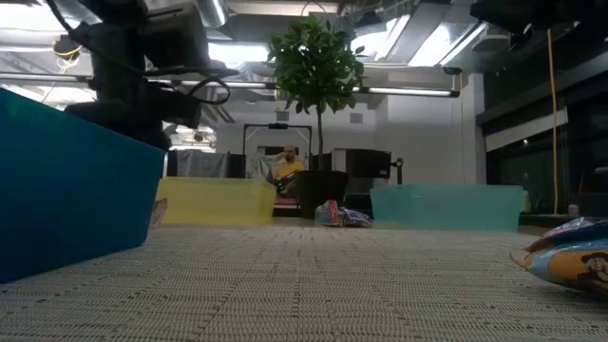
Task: Pick and place Granola Bars by type
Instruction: Put the red granola bar into the yellow transparent bin
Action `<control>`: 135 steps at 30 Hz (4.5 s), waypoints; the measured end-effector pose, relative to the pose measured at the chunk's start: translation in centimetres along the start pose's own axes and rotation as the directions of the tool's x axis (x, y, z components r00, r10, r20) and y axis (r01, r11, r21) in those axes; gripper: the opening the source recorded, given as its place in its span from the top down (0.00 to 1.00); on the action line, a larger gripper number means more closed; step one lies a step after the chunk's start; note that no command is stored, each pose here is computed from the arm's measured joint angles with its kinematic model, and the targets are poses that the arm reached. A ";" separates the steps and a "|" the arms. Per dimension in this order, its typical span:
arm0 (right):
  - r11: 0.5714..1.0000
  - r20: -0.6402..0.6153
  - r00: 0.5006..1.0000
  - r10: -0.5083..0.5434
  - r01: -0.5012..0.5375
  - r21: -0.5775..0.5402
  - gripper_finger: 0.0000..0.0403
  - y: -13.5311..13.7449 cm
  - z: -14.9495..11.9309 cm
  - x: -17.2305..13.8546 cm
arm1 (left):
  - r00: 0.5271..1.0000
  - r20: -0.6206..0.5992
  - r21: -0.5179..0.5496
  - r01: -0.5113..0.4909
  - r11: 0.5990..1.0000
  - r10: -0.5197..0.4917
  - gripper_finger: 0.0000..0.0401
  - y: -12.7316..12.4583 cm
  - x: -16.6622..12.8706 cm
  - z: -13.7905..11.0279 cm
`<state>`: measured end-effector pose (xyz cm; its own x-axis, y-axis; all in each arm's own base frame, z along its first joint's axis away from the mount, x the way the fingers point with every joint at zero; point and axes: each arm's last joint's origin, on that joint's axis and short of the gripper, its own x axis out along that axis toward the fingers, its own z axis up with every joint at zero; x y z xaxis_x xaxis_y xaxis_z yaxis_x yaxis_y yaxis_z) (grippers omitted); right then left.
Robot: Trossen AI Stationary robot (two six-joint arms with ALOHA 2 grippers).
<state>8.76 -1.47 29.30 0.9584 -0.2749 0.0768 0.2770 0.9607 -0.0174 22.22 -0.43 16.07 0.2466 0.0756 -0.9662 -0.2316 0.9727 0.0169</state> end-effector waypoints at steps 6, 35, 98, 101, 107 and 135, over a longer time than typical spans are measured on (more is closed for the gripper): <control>1.000 0.000 1.000 0.000 0.000 -0.001 0.94 0.0 0.0 0.0 | 1.000 0.000 -0.022 0.000 1.000 0.000 0.40 0.1 0.7 -0.6; 1.000 -0.007 1.000 0.001 -0.001 -0.006 0.94 0.0 -0.1 0.0 | 0.998 -0.034 -0.085 0.043 0.995 -0.046 0.90 -0.3 1.5 0.0; 1.000 -0.017 1.000 0.001 -0.001 0.000 0.94 0.0 -0.2 0.0 | 0.892 0.242 -0.356 -0.285 0.890 0.383 0.95 14.0 -14.3 11.7; 1.000 -0.018 1.000 0.001 -0.001 0.000 0.94 0.0 -0.2 0.0 | 0.920 0.182 -0.335 -0.275 0.901 0.349 0.95 14.5 -11.6 11.8; 1.000 -0.022 1.000 0.001 -0.001 -0.001 0.94 0.0 -0.2 0.0 | 0.952 0.166 -0.326 -0.193 0.926 0.256 0.95 14.9 -7.1 12.3; 1.000 -0.029 1.000 0.001 -0.002 -0.004 0.94 0.0 -0.3 0.0 | 0.964 -0.103 -0.321 -0.264 0.909 0.244 0.95 15.7 0.3 12.1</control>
<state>8.78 -1.47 29.02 0.9604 -0.2745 0.0483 0.2758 0.9610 -0.0215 30.04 17.48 19.13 0.0842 0.2875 -0.9541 -0.5781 0.7940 0.1882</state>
